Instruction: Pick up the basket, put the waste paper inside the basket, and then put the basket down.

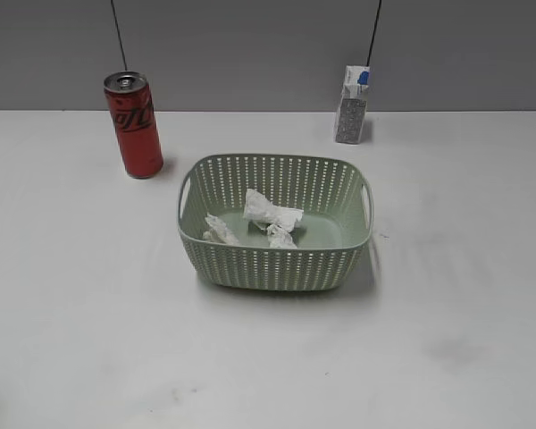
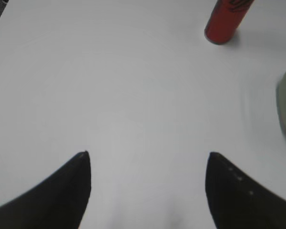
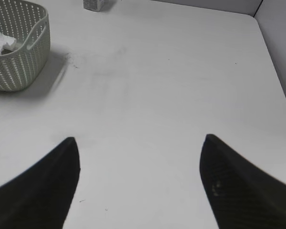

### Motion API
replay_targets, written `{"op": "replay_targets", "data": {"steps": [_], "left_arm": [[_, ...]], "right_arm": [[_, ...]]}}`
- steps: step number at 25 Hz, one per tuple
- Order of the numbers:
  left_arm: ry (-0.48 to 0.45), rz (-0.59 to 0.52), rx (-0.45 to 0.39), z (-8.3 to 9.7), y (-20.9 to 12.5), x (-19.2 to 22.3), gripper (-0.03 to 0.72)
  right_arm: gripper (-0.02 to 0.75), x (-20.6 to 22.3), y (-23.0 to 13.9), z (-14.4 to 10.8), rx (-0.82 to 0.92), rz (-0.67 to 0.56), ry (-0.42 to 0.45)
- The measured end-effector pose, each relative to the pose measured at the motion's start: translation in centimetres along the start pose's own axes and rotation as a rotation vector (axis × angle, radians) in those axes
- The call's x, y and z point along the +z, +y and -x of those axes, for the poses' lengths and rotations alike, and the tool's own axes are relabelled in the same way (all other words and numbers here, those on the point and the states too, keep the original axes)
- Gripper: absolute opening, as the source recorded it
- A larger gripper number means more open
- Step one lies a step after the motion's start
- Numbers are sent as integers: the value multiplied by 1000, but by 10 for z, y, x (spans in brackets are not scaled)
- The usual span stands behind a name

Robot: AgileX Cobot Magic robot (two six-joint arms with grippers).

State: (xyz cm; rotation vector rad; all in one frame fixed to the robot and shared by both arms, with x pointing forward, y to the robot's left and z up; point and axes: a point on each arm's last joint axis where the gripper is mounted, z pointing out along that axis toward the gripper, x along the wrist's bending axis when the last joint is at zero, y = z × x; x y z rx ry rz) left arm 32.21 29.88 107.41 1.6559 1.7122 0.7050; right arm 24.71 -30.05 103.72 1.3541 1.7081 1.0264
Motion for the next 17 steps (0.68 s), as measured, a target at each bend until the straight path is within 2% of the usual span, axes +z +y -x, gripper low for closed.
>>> {"op": "replay_targets", "data": {"steps": [2, 6, 11, 17], "left_arm": [[0, 43, 11, 3, -19, -9, 566], [8, 192, 11, 9, -35, -33, 566], [6, 191, 24, 13, -57, -45, 566], [-33, 276, 38, 14, -69, -53, 566]], "right_arm": [[593, 0, 0, 0, 0, 0, 0], [593, 0, 0, 0, -1, 1, -1], [593, 0, 0, 0, -1, 0, -1], [593, 0, 0, 0, -1, 0, -1]]}}
